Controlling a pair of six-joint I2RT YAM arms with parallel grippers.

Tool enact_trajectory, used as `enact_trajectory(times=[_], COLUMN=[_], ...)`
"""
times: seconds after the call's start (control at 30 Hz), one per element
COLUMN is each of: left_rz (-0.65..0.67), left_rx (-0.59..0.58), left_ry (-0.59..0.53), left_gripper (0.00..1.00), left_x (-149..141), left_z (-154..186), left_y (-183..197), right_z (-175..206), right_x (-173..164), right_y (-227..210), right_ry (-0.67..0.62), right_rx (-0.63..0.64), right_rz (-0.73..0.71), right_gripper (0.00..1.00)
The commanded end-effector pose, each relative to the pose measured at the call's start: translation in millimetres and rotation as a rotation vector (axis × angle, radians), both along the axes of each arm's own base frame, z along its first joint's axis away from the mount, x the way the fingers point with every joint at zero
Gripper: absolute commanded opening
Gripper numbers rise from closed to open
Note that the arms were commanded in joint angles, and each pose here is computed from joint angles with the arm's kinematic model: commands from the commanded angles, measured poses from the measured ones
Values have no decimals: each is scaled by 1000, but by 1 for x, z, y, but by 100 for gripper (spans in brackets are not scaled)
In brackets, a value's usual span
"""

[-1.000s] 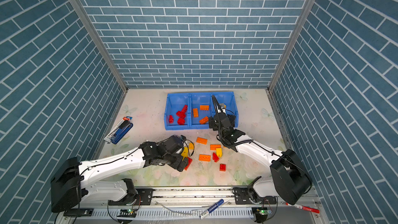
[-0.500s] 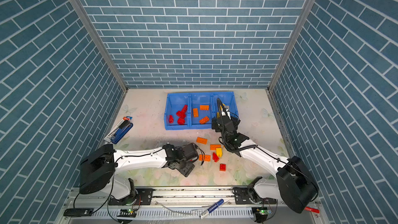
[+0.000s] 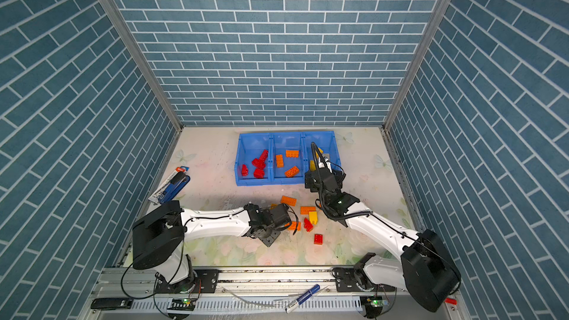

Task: Sort the legos into containers by color
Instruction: Pick up the lego from the middle-left of the table, then place the lego in the container.

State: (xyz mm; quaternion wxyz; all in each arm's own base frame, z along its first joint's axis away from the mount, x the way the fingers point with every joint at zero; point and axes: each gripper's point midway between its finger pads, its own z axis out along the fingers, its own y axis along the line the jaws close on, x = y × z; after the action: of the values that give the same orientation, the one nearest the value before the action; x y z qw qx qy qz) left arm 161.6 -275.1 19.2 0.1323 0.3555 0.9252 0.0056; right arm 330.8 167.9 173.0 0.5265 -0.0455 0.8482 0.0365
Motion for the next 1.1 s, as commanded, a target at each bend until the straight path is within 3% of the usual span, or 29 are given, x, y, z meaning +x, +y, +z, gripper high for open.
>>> enact_trajectory(times=[0.0, 0.2, 0.43, 0.6, 0.87, 1.07], left_rz=[-5, -5, 14, 145, 490, 683], left_rx=[32, -4, -206, -380, -308, -355], left_ry=[-33, -66, -133, -167, -469, -499], left_gripper=[25, 17, 17, 19, 22, 25], left_x=[9, 22, 39, 78, 169, 216], left_z=[-2, 18, 78, 124, 173, 171], left_y=[3, -5, -21, -8, 71, 86], right_z=[-6, -7, -28, -43, -67, -91], right_x=[-6, -9, -31, -53, -86, -95], right_y=[-9, -12, -12, -7, 0, -5], right_ry=[23, 44, 167, 253, 433, 561], right_rx=[4, -11, 11, 59, 134, 103], right_rz=[-40, -44, 4, 77, 122, 62], right_gripper=[96, 97, 97, 95, 94, 91])
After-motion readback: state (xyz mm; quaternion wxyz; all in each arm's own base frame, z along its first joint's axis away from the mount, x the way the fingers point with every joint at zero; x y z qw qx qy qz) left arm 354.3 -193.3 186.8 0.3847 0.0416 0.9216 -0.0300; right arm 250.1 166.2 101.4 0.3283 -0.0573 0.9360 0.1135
